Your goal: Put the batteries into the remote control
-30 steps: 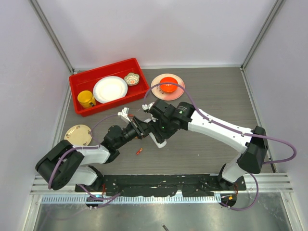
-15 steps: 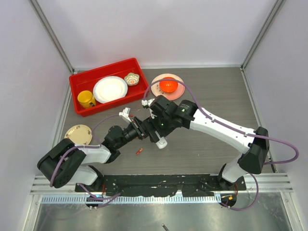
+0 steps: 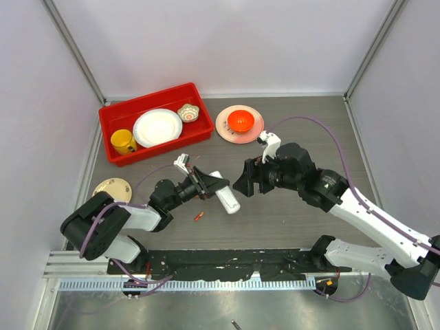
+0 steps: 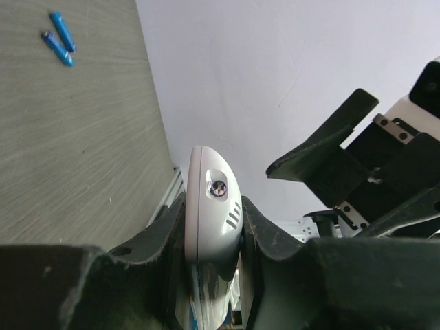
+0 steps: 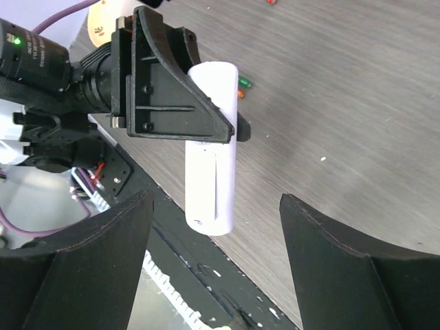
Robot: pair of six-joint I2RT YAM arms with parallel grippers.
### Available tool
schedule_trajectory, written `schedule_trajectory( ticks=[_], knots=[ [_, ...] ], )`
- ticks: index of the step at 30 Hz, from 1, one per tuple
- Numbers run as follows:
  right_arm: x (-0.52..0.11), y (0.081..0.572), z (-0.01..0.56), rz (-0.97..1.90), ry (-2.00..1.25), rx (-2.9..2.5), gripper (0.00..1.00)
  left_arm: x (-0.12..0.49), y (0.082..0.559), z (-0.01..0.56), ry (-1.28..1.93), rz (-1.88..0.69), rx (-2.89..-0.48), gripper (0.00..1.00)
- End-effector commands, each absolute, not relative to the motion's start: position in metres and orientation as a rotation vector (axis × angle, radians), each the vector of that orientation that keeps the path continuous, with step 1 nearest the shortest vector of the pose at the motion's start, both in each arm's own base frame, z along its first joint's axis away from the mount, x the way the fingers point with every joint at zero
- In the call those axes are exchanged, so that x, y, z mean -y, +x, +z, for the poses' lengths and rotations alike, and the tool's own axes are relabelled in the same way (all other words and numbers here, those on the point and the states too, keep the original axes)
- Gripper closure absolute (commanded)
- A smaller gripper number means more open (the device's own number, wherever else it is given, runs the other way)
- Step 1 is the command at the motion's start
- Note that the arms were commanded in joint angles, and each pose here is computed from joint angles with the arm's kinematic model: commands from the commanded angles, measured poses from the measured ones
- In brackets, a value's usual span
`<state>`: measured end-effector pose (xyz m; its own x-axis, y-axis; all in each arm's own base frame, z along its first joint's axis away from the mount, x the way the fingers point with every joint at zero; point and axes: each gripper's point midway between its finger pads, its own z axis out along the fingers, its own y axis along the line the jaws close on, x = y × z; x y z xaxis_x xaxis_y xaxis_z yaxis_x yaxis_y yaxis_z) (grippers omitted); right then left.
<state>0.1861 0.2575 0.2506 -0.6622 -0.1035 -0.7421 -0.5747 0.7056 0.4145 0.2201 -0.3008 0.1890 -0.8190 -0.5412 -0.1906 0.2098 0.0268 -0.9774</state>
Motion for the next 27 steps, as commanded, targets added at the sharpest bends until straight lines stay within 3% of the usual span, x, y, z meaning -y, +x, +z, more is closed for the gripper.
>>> schedule_trajectory(
  ticks=[1,5,10,19,27],
  knots=[
    [-0.278,0.185,0.272,1.143,-0.387,-2.023,0.20,0.306,0.204,0.239,-0.173,-2.060,-1.599,1.00],
    [-0.278,0.176,0.277,1.299,-0.413,-1.961,0.13,0.307,0.199,0.239,-0.148,-2.093,-1.604,1.00],
    [-0.275,0.170,0.250,1.343,-0.434,-2.030,0.10,0.307,0.192,0.257,-0.071,-2.118,-1.557,1.00],
    [-0.285,0.153,0.237,1.577,-0.424,-2.019,0.12,0.307,0.187,0.275,-0.004,-2.137,-1.503,1.00],
    [-0.286,0.148,0.226,1.614,-0.427,-2.047,0.13,0.307,0.187,0.280,0.006,-2.139,-1.483,1.00]
  ],
)
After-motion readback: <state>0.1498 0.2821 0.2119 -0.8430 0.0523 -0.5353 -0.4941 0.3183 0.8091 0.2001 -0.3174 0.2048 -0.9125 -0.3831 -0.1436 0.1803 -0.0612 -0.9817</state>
